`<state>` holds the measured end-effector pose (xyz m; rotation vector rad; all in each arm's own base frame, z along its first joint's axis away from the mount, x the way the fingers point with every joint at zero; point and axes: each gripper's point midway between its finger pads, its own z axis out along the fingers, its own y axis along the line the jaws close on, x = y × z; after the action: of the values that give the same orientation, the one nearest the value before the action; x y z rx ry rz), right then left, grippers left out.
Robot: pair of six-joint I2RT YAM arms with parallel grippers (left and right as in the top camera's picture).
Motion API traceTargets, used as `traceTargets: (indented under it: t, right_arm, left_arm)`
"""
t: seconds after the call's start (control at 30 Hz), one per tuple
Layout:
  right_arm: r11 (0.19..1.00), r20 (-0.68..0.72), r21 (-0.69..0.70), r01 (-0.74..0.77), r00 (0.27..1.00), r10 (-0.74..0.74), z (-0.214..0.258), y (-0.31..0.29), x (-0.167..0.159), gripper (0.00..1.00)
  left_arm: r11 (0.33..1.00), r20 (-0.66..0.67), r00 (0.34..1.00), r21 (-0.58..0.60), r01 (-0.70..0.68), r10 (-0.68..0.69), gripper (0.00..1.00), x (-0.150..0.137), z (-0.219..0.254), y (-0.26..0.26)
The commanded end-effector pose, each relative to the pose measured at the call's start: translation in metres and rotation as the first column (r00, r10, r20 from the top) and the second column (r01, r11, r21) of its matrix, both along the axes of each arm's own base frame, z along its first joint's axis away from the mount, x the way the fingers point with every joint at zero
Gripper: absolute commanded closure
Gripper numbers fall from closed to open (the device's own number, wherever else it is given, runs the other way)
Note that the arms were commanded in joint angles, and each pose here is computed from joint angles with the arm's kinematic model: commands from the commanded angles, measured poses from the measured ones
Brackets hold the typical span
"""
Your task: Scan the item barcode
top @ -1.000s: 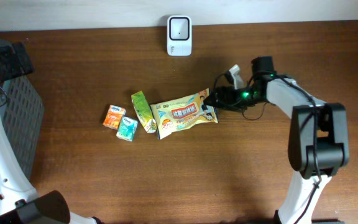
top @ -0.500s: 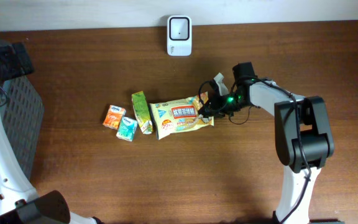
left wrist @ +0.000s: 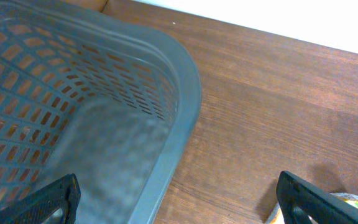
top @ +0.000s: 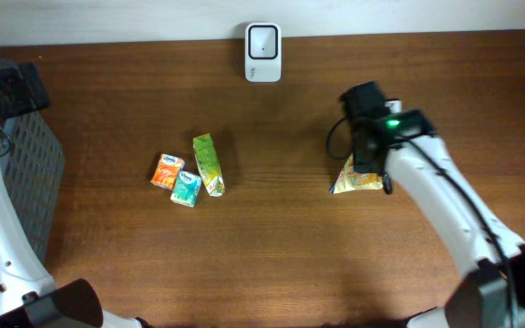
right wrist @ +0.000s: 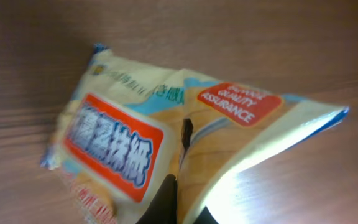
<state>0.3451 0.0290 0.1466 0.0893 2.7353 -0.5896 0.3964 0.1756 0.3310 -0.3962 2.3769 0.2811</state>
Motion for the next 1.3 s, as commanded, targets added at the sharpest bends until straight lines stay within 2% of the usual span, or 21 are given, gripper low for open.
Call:
traceTargets:
  t: [0.0,0.13,0.2,0.3,0.33,0.4,0.43,0.5,0.57,0.6,0.7,0.77,0.8,0.83,0.87,0.93,0.97,1.07,1.13,1.17,1.27]
  right_arm:
    - [0.972,0.013,-0.224,-0.072,0.997,0.077,-0.014,0.020,0.014,0.96]
    - [0.942,0.075,-0.206,-0.265,0.955,0.286,-0.042,0.113,0.025,0.96]
    - [0.960,0.158,-0.147,-0.239,0.952,0.261,-0.031,0.134,0.029,0.96]
    - [0.971,0.187,0.070,-0.230,0.959,0.213,0.001,0.149,0.048,0.96]
    - [0.954,0.170,0.207,-0.218,0.968,0.185,0.024,0.146,0.056,0.96]
    - [0.920,0.114,0.334,-0.202,0.978,0.174,0.056,0.124,0.059,0.96]
    - [0.927,0.087,0.333,-0.175,0.984,0.155,0.067,0.105,0.056,0.96]
    - [0.972,0.032,0.219,-0.086,0.996,0.081,0.087,0.055,0.043,0.96]
    - [0.995,0.018,-0.082,0.054,0.998,-0.052,0.110,-0.007,0.022,0.96]
    - [0.988,0.012,-0.143,0.064,0.998,-0.062,0.113,-0.014,0.018,0.96]
    - [0.971,-0.130,-0.232,-0.062,0.991,0.033,0.081,0.008,0.023,0.96]
    - [0.950,-0.232,-0.271,-0.153,0.969,0.090,0.038,0.038,0.033,0.96]
    - [0.937,-0.286,-0.280,-0.210,0.950,0.128,0.010,0.061,0.036,0.91]
    - [0.923,-0.335,-0.280,-0.266,0.927,0.166,-0.017,0.083,0.035,0.66]
    - [0.914,-0.386,-0.248,-0.320,0.898,0.209,-0.044,0.109,0.028,0.48]
    - [0.896,-0.465,-0.128,-0.426,0.824,0.325,-0.084,0.157,0.008,0.25]
    - [0.871,-0.486,-0.018,-0.490,0.766,0.421,-0.098,0.191,-0.008,0.17]
    - [0.831,-0.380,0.122,-0.543,0.748,0.545,-0.087,0.253,-0.020,0.05]
    - [0.822,-0.295,0.203,-0.533,0.767,0.570,-0.060,0.269,-0.009,0.05]
    - [0.814,-0.225,0.293,-0.502,0.791,0.569,-0.032,0.273,0.003,0.05]
    - [0.780,-0.178,0.499,-0.377,0.836,0.519,0.011,0.254,0.023,0.05]
  left_arm:
    - [1.000,0.013,1.000,0.015,0.001,-0.001,0.01,-0.001,0.007,0.002]
    - [1.000,0.013,1.000,0.015,0.001,-0.001,0.01,-0.001,0.007,0.002]
    - [1.000,0.012,1.000,0.015,0.001,-0.001,0.01,-0.001,0.007,0.002]
    - [1.000,0.013,1.000,0.015,0.001,-0.001,0.01,-0.001,0.007,0.002]
    - [1.000,0.012,1.000,0.015,0.001,-0.001,0.01,-0.001,0.007,0.002]
    - [1.000,0.013,1.000,0.015,0.001,-0.001,0.01,-0.001,0.007,0.002]
    - [1.000,0.013,1.000,0.015,0.001,-0.001,0.01,-0.001,0.007,0.002]
    - [1.000,0.013,1.000,0.015,0.001,-0.001,0.01,-0.001,0.007,0.002]
    - [1.000,0.013,1.000,0.015,0.001,-0.001,0.01,-0.001,0.007,0.002]
    - [1.000,0.012,1.000,0.015,0.001,-0.001,0.01,-0.001,0.007,0.002]
    - [1.000,0.013,1.000,0.015,0.001,-0.001,0.01,-0.001,0.007,0.002]
    - [1.000,0.013,1.000,0.015,0.001,-0.001,0.01,-0.001,0.007,0.002]
    - [1.000,0.013,1.000,0.015,0.001,-0.001,0.01,-0.001,0.007,0.002]
    - [1.000,0.013,1.000,0.015,0.001,-0.001,0.01,-0.001,0.007,0.002]
    - [1.000,0.013,1.000,0.015,0.001,-0.001,0.01,-0.001,0.007,0.002]
    - [1.000,0.012,1.000,0.015,0.001,-0.001,0.01,-0.001,0.007,0.002]
    - [1.000,0.013,1.000,0.015,0.001,-0.001,0.01,-0.001,0.007,0.002]
    - [1.000,0.012,1.000,0.015,0.001,-0.001,0.01,-0.001,0.007,0.002]
    - [1.000,0.013,1.000,0.015,0.001,-0.001,0.01,-0.001,0.007,0.002]
    - [1.000,0.013,1.000,0.015,0.001,-0.001,0.01,-0.001,0.007,0.002]
    - [1.000,0.013,1.000,0.015,0.001,-0.001,0.01,-0.001,0.007,0.002]
